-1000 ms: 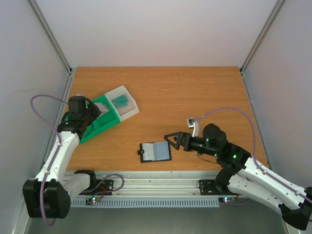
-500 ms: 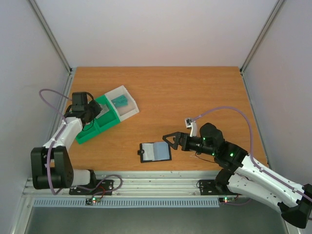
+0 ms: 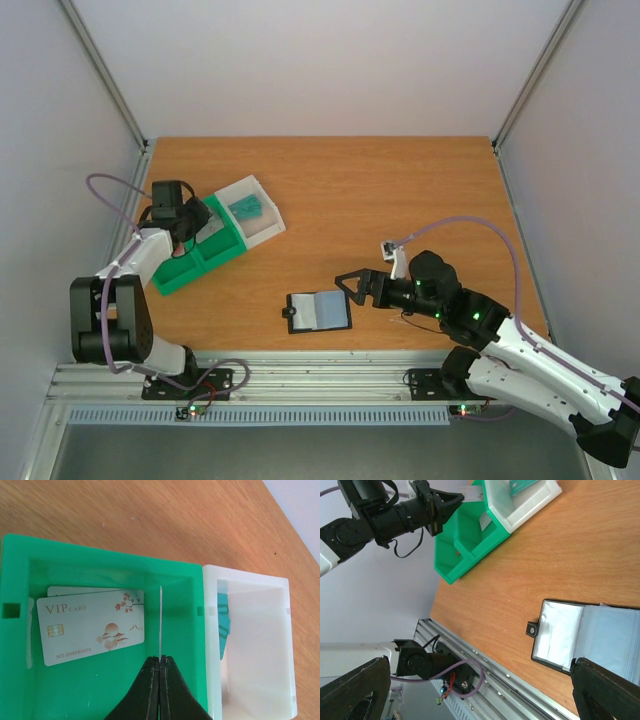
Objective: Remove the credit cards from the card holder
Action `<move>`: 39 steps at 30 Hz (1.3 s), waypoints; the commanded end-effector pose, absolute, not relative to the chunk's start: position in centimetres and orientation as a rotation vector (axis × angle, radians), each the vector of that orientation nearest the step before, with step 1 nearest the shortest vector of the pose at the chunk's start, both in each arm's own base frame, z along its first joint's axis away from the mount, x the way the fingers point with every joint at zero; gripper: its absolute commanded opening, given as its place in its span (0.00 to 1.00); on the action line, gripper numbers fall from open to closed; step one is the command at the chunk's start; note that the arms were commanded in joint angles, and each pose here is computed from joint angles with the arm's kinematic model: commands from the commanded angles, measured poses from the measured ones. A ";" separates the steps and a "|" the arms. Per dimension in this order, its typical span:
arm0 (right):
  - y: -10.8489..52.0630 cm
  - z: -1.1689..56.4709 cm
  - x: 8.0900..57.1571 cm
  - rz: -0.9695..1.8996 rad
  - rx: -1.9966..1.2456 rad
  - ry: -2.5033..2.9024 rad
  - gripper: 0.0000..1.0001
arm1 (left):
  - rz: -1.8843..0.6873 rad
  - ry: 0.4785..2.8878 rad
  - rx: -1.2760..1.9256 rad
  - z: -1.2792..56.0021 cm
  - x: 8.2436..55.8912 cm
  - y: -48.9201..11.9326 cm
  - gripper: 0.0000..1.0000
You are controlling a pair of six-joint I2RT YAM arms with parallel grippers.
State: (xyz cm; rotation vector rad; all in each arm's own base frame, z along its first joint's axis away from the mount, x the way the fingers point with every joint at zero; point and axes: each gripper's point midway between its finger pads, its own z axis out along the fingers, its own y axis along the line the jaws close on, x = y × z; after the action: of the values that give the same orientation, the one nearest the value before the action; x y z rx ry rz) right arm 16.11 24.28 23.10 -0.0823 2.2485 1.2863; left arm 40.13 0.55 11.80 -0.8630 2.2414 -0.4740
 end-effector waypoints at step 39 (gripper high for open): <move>24.4 24.8 16.6 1.224 -0.138 2.241 0.99 | -0.347 2.272 -0.858 10.2 42.1 2.3 0.09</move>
State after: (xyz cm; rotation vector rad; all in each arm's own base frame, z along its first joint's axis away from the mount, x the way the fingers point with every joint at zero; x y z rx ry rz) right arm 16.45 24.39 23.58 -0.1274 2.2680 1.2260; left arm 40.93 1.50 8.60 -0.8673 2.3180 -0.3714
